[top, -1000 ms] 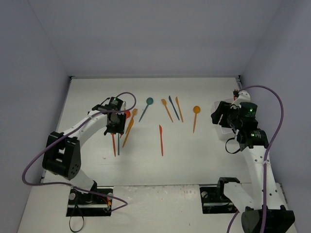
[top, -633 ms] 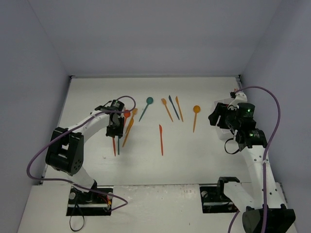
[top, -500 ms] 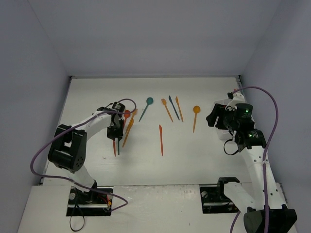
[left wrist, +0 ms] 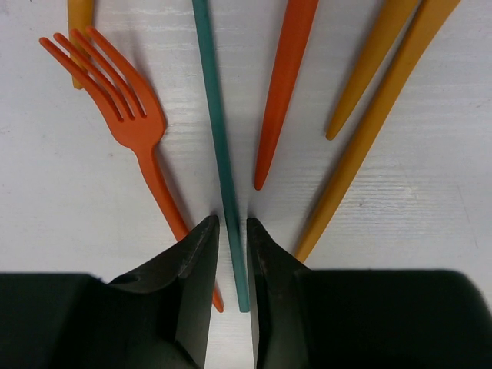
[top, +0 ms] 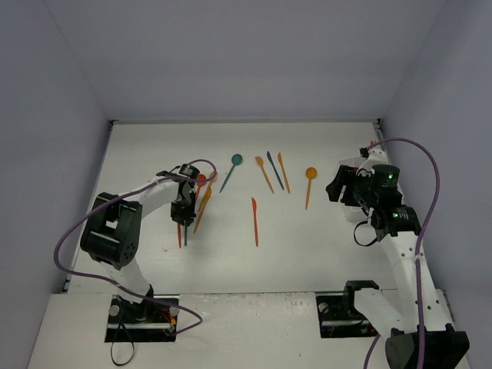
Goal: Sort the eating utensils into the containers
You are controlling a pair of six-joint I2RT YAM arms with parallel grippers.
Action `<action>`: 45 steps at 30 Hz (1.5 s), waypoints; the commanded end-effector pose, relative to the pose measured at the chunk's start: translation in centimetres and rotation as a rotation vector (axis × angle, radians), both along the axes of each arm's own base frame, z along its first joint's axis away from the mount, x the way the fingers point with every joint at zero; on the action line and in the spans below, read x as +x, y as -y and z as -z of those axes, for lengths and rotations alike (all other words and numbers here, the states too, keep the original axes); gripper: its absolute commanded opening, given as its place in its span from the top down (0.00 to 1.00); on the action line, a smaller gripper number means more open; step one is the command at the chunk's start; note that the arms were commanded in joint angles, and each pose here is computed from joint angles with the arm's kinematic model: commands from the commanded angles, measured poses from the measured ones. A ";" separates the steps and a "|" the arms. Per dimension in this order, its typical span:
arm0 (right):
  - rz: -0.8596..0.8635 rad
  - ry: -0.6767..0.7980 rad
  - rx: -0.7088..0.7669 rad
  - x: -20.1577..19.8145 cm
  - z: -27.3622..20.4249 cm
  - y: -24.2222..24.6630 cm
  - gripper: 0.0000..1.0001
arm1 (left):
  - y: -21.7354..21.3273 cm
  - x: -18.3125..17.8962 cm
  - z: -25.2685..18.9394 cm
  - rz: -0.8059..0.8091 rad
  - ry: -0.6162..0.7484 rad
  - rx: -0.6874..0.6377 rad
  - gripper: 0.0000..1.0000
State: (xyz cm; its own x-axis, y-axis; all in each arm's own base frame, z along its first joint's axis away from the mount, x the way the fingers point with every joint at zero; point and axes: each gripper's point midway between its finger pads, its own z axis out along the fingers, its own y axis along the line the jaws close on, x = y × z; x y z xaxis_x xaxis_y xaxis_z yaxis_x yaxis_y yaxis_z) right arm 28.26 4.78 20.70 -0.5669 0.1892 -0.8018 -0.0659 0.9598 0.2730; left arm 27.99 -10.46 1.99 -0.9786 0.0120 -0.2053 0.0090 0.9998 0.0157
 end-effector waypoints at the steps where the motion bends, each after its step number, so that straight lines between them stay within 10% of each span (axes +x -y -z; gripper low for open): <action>1: -0.007 0.055 -0.001 0.5 -1.3 -0.2 0.39 | 0.5 0.0 0.8 -0.017 0.003 0.009 0.87; 8: -0.027 0.074 0.008 0.9 -2.4 -0.6 0.38 | 1.4 0.1 -0.9 0.002 0.048 -0.028 1.00; 30: -0.498 0.260 0.339 2.1 -20.2 -14.4 0.36 | 14.1 -0.6 -33.7 0.580 0.938 -0.646 1.00; 45: -0.673 0.329 0.401 0.1 -23.5 -23.2 0.39 | 19.0 -2.7 -38.8 0.723 1.030 -0.778 1.00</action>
